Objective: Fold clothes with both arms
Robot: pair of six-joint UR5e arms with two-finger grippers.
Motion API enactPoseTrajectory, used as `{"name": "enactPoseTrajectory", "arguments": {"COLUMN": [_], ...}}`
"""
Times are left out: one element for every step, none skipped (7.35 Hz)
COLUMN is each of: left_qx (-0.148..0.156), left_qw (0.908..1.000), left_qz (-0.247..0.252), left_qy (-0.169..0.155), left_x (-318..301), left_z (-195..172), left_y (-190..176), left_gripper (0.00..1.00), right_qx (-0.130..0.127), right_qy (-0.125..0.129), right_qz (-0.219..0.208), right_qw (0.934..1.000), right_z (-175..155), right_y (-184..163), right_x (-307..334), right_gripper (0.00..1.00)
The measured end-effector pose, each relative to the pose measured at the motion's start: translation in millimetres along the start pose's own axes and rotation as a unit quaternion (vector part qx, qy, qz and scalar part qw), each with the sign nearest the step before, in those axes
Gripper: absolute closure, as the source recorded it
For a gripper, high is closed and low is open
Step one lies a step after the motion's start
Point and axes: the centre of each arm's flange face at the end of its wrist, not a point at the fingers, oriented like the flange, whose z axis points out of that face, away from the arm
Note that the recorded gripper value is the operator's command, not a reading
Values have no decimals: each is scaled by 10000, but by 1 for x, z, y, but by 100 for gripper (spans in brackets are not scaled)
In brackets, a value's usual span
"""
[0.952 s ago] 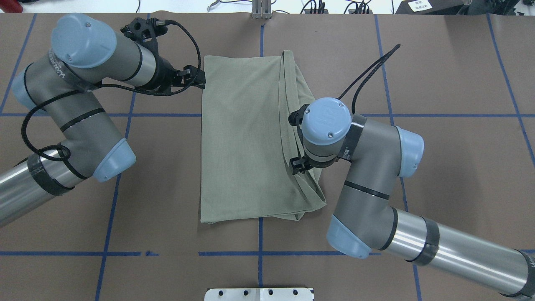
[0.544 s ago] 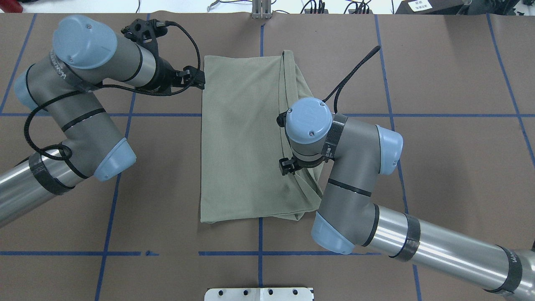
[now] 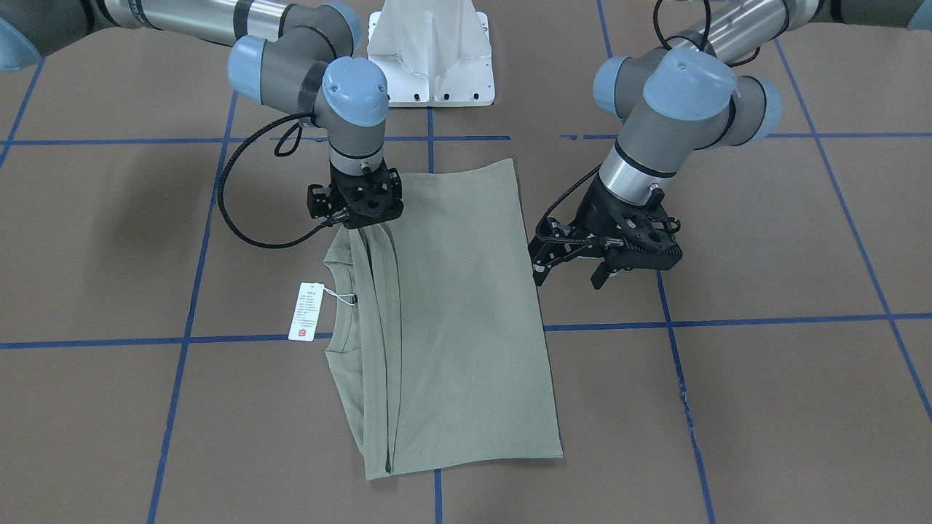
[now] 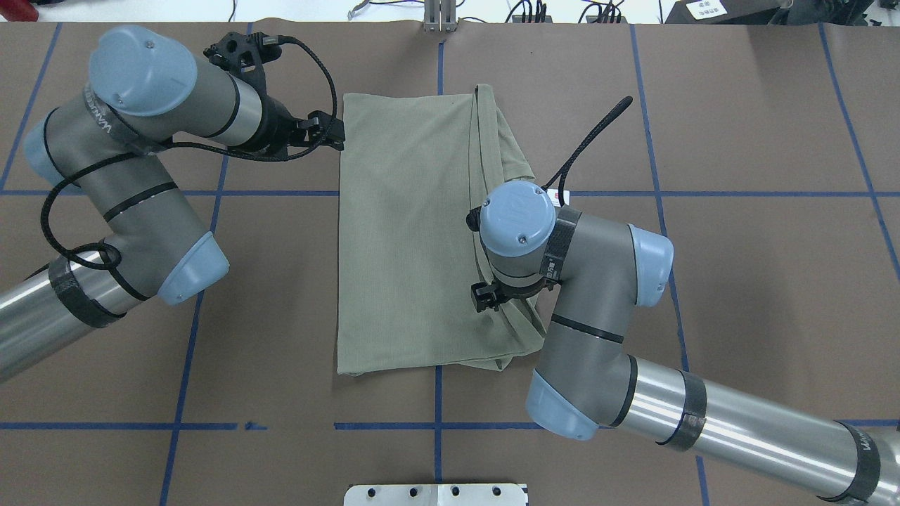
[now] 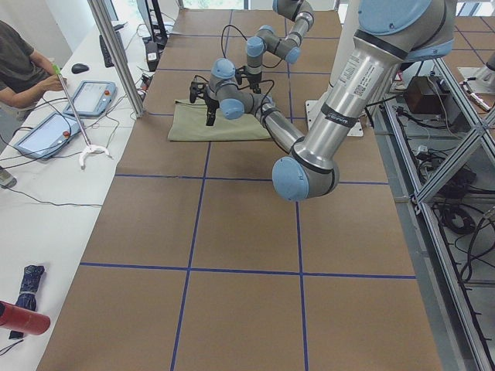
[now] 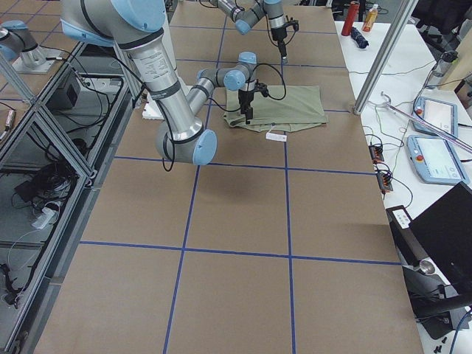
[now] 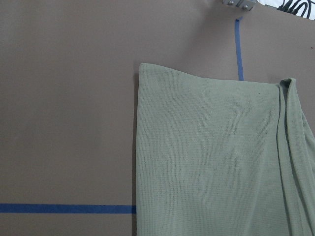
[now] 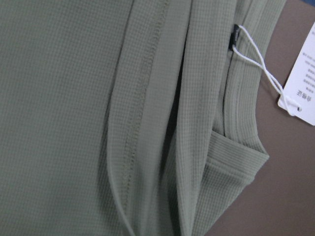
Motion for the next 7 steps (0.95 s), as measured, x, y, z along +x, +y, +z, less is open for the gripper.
{"name": "enactPoseTrajectory", "arguments": {"left_qx": [3, 4, 3, 3, 0, -2, -1], "left_qw": [10000, 10000, 10000, 10000, 10000, 10000, 10000], "left_qz": [-3, -3, -4, -4, -3, 0, 1], "left_qy": [9, 10, 8, 7, 6, 5, 3], "left_x": [1, 1, 1, 1, 1, 1, 1], "left_z": [-1, -1, -1, 0, 0, 0, 0], "left_y": [0, 0, 0, 0, 0, 0, 0], "left_gripper": [0, 0, 0, 0, 0, 0, 0], "right_qx": [-27, -47, -57, -66, -76, -80, -76], "right_qy": [26, 46, 57, 68, 82, 84, 68], "right_qz": [-2, -4, -2, 5, 13, 15, 13], "right_qw": [10000, 10000, 10000, 10000, 9999, 9999, 9999], "right_z": [4, 7, 8, 10, 12, 13, 13], "right_y": [2, 3, 4, 5, 6, 7, 8], "right_x": [3, 6, 7, 9, 12, 14, 13], "right_gripper": [0, 0, 0, 0, 0, 0, 0]}}
